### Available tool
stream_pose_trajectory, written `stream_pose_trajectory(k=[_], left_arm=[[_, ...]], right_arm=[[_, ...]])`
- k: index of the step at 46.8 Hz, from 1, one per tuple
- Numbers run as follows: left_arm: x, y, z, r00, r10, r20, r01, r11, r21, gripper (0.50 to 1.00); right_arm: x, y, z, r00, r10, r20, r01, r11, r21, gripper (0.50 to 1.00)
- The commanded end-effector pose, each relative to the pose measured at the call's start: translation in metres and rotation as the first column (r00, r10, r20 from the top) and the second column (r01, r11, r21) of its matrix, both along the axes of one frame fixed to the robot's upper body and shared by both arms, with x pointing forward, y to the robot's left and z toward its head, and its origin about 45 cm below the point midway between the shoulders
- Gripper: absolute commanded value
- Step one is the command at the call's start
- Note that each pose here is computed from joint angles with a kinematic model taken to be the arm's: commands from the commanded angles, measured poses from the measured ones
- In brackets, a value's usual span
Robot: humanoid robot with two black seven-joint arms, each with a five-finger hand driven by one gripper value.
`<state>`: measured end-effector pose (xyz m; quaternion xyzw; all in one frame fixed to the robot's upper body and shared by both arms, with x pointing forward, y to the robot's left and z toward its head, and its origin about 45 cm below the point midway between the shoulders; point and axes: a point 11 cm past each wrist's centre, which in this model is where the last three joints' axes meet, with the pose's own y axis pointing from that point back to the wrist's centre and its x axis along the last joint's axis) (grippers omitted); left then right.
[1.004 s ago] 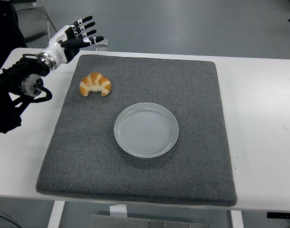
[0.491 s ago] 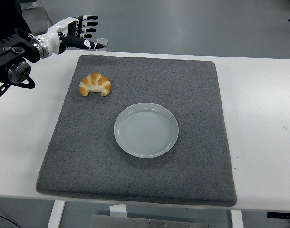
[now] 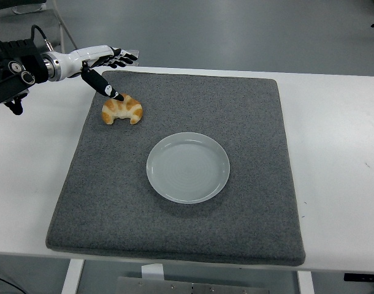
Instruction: Place the bread on the plate
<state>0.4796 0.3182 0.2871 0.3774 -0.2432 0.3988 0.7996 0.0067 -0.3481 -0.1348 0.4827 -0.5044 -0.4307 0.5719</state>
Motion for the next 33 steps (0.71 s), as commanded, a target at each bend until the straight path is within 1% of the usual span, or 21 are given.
stream_pose_trajectory(k=[1,5,12,20,26,33], left_arm=[[-0.001,-0.001,-0.004,1.000,-0.012,-0.005,0.012,0.999,0.041,0.996],[-0.001,-0.002,-0.008,1.000,-0.019,-0.006,0.019,0.997,0.074,0.994],[0.001,-0.001,-0.012,0.999,0.003,0.038,-0.008,0.993,0.117,0.994],[-0.002,-0.020,-0.036,0.999,-0.030,0.027,0.026,0.987,0.156,0.994],[-0.002,-0.018,-0.039,0.999,-0.024,0.025,0.020,0.986,0.166,0.992],[0.002,-0.022,-0.041,0.999,-0.013,0.046,0.005,0.985,0.173,0.992]], right_arm=[[0.000,0.000,0.000,1.000,0.000,0.000,0.000,1.000,0.000,0.932],[0.000,0.000,0.000,1.000,0.000,0.000,0.000,1.000,0.000,0.930],[0.000,0.000,0.000,1.000,0.001,0.000,-0.001,1.000,0.000,0.930],[0.000,0.000,0.000,1.000,0.000,0.000,0.000,1.000,0.000,0.932],[0.000,0.000,0.000,1.000,0.000,0.000,0.000,1.000,0.000,0.930],[0.000,0.000,0.000,1.000,0.000,0.000,0.000,1.000,0.000,0.932]])
